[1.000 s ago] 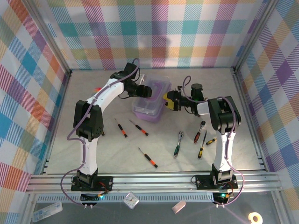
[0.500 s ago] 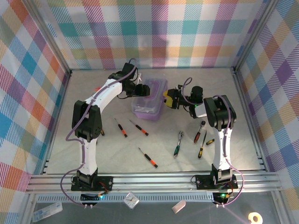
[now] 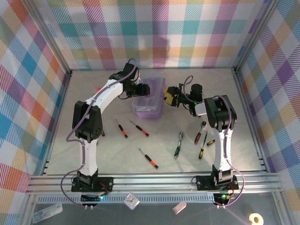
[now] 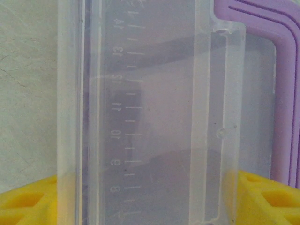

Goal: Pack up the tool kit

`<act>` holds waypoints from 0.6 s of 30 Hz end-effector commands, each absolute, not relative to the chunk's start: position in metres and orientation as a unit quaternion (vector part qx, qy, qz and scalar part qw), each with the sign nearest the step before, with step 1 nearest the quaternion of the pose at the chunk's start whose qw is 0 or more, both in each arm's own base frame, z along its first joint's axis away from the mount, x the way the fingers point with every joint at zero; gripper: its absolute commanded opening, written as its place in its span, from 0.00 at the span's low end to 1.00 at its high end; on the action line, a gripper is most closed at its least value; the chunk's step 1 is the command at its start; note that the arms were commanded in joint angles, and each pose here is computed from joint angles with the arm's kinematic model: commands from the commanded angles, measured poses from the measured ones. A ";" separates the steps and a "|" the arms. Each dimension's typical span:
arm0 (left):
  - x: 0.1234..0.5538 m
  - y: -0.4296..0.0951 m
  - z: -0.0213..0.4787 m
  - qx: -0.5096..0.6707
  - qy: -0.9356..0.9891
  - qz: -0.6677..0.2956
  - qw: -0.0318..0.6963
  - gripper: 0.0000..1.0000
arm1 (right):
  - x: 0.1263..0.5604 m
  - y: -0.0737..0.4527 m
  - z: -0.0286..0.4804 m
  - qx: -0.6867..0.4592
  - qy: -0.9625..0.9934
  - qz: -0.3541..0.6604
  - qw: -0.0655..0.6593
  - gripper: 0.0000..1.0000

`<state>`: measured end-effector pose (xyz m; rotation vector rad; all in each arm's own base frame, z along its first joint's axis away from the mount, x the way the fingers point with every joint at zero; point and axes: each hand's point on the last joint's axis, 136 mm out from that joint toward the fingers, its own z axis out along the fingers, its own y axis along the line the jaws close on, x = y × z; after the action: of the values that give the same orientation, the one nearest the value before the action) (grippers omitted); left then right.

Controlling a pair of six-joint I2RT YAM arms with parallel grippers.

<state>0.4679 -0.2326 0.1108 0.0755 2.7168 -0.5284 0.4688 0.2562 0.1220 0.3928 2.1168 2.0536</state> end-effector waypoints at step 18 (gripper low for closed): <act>0.345 -0.123 -0.051 0.045 0.987 0.115 -0.104 0.00 | 0.449 0.211 0.350 -0.050 0.583 0.745 0.319 0.51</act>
<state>0.4805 -0.2293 0.1101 0.0153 2.6716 -0.4590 0.4927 0.2330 0.1255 0.5673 2.0638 2.0131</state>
